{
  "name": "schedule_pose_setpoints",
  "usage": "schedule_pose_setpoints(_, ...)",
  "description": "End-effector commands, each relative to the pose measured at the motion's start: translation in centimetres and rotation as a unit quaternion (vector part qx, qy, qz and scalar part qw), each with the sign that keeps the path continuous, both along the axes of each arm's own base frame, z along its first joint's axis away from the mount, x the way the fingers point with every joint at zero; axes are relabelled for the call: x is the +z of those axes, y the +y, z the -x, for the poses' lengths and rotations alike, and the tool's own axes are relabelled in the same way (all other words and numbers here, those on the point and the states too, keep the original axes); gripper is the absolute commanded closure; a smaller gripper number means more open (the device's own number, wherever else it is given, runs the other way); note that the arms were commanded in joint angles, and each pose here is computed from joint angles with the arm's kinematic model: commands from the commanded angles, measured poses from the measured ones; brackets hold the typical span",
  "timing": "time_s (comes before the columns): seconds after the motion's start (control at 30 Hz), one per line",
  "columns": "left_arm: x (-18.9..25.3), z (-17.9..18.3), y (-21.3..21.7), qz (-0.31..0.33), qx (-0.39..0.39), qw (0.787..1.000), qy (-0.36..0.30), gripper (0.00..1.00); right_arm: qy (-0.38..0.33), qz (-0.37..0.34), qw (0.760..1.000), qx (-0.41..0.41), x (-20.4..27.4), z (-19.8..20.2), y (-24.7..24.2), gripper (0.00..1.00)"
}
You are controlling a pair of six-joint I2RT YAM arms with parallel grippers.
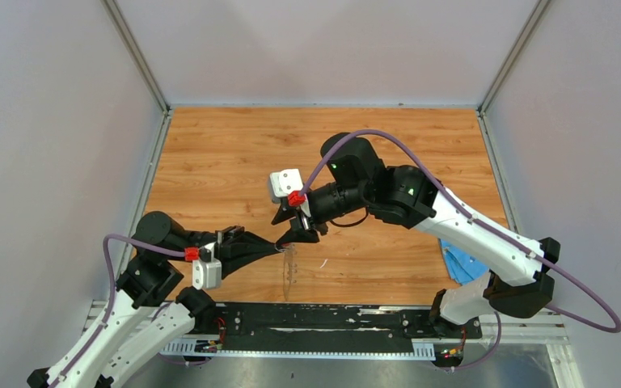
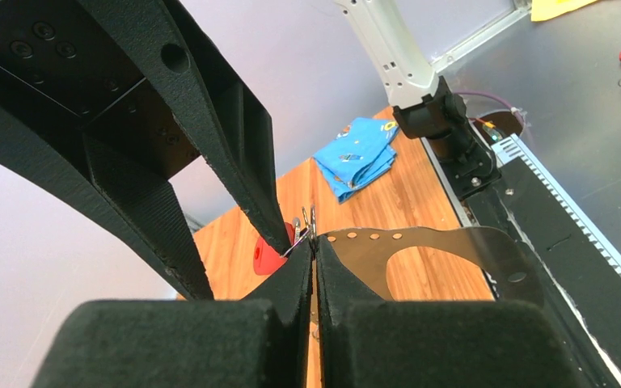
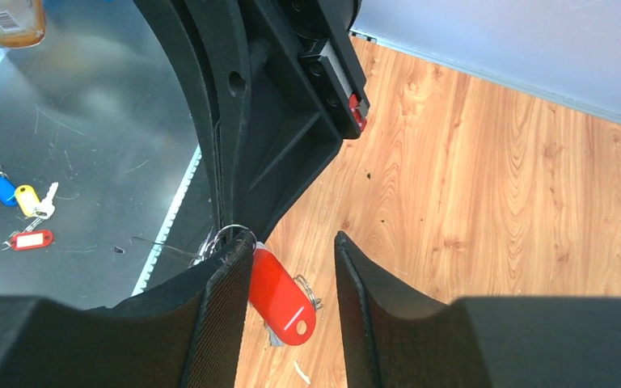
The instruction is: Put the keys on the keyring
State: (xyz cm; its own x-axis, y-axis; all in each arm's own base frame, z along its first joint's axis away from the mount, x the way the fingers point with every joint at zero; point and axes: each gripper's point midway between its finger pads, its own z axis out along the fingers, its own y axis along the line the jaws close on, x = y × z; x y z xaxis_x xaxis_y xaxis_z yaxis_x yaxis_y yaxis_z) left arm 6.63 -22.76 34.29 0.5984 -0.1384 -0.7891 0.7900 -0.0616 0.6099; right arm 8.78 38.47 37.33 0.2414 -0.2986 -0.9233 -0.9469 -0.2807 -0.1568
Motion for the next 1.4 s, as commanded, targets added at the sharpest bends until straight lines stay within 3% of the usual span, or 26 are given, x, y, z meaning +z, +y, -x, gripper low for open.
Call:
schedule_pose_setpoints(0.0,1.2,0.6,0.3,0.023,-0.006,0.999,-0.035,1.00,-0.018,-0.022,0.999,-0.024,1.8,-0.6,-0.2,0.55)
schedule_pose_setpoints(0.63,1.3,0.5,0.3,0.023,-0.004,0.999,-0.029,1.00,-0.036,-0.062,0.996,-0.055,4.0,-1.4,-0.8,0.50)
schedule_pose_setpoints(0.77,1.8,0.0,0.2,0.026,0.010,1.000,-0.010,1.00,-0.046,-0.066,0.994,-0.077,4.5,-2.2,-1.5,0.37)
schedule_pose_setpoints(0.83,2.1,-0.5,0.2,0.029,0.024,0.999,0.007,1.00,-0.061,-0.077,0.992,-0.084,5.2,-2.4,-2.5,0.36)
schedule_pose_setpoints(1.1,3.2,-2.8,0.2,0.058,0.089,0.989,0.104,1.00,-0.087,-0.085,0.992,-0.022,3.9,0.4,-5.0,0.49)
schedule_pose_setpoints(1.37,3.5,-3.2,0.4,0.079,0.099,0.985,0.116,1.00,-0.103,-0.061,0.993,-0.002,2.3,0.8,-4.0,0.55)
